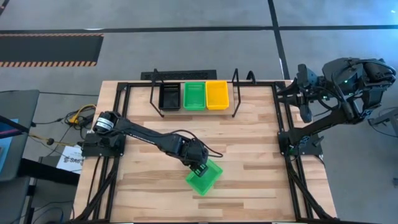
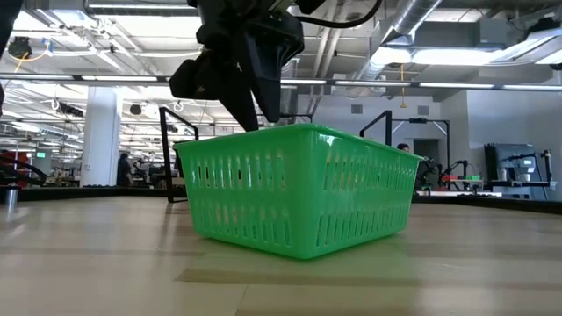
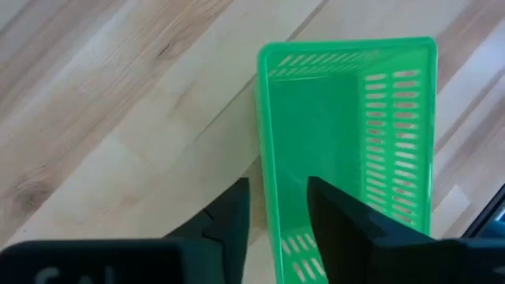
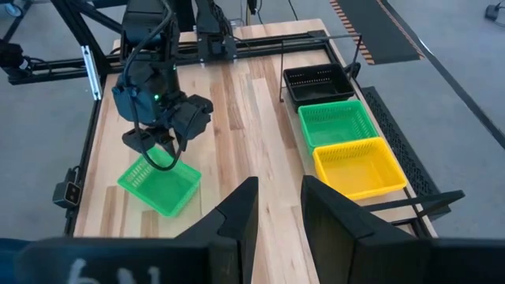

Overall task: Stack baskets on shelf by color
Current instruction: Stack the green bin on top of the green bin on the shelf

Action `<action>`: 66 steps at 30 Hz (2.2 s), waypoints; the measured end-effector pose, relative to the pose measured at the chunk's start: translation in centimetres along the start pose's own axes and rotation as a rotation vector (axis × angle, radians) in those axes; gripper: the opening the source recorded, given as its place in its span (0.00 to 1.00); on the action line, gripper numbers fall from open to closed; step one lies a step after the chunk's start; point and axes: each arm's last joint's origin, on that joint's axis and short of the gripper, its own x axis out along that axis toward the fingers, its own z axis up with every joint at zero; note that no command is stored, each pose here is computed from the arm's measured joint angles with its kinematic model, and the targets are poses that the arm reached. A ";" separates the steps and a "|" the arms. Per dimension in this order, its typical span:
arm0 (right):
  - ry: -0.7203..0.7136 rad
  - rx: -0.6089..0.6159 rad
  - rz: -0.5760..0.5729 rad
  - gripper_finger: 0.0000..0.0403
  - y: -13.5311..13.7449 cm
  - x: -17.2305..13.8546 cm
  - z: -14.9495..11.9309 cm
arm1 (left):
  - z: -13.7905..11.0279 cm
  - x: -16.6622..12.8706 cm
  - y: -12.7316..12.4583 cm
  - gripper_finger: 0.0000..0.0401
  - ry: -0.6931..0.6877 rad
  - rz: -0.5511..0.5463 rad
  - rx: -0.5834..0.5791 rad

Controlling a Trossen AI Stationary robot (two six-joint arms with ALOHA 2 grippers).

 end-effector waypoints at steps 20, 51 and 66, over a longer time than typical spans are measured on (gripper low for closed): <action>0.004 -0.004 0.026 0.29 0.1 0.0 0.0 | -0.1 5.2 -0.4 0.39 0.078 0.000 -0.049; 0.011 -0.003 0.026 0.29 0.1 0.2 0.1 | 13.4 -13.9 4.1 0.00 -0.405 0.344 -0.132; 0.010 -0.005 0.020 0.29 0.1 0.2 0.1 | 21.2 -16.1 17.7 0.00 -0.233 0.193 -0.501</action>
